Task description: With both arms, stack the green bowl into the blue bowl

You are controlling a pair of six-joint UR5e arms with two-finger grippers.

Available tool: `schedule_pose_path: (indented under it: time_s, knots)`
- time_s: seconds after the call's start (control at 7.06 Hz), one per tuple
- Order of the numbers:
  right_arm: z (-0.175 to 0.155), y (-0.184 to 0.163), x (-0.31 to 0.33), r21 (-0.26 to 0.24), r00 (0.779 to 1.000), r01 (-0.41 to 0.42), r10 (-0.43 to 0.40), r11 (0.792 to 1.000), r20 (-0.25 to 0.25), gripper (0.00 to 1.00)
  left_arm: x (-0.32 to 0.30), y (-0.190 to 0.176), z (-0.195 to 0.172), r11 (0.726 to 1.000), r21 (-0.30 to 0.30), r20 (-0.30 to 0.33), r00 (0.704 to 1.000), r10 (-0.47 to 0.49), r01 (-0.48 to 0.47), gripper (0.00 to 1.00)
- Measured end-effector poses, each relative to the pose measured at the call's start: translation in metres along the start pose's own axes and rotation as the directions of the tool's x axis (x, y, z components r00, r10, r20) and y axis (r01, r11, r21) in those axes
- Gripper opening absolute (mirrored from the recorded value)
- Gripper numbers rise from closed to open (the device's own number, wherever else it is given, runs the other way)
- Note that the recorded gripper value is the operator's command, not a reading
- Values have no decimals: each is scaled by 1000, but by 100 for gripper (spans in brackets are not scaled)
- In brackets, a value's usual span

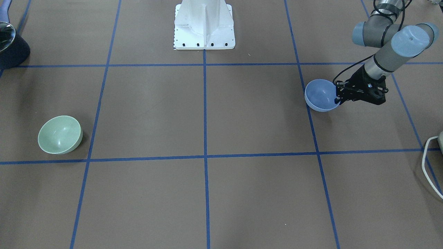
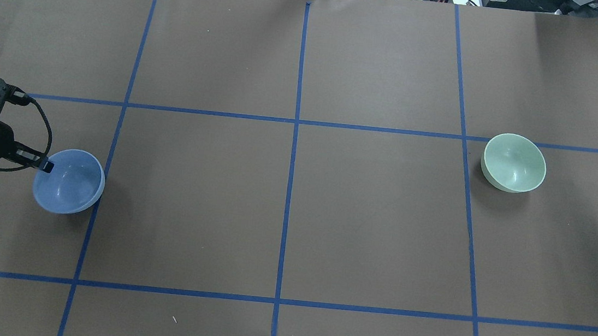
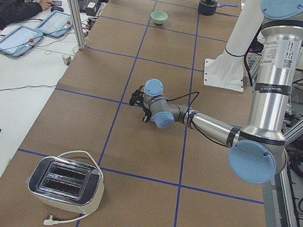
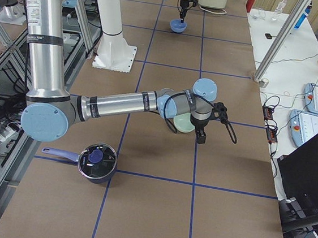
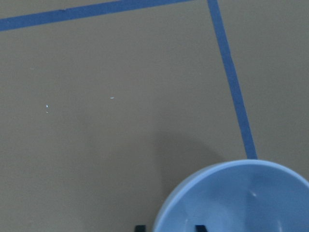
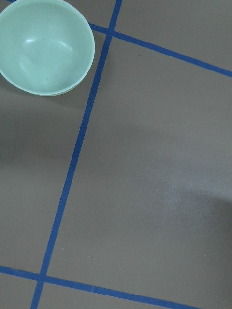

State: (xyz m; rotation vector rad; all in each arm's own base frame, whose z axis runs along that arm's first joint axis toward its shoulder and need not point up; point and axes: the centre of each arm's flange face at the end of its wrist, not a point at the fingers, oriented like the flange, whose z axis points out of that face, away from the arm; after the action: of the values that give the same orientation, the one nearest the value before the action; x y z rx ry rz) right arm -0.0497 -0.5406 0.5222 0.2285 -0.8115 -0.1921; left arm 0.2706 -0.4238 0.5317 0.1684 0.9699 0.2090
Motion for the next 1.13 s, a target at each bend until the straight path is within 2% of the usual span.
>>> schedule_pose_path:
  time_s: [0.43,0.57,0.85,1.13]
  knots:
    - [0,0,0,0,1000,-1,1,1000,0,100,32,-8,-28,999,45,-52,999,16,-14,0]
    - [0,0,0,0,1000,-1,1,1000,1,100,57,-21,-39,998,53,-69,997,-26,29,0]
    - [0,0,-1,0,1000,-1,1,1000,2,100,142,-81,-54,989,46,-82,987,-136,140,0]
    - [1,-1,-1,-1,1000,1,-1,1000,1,100,260,-119,-35,982,22,-30,982,-187,188,0]
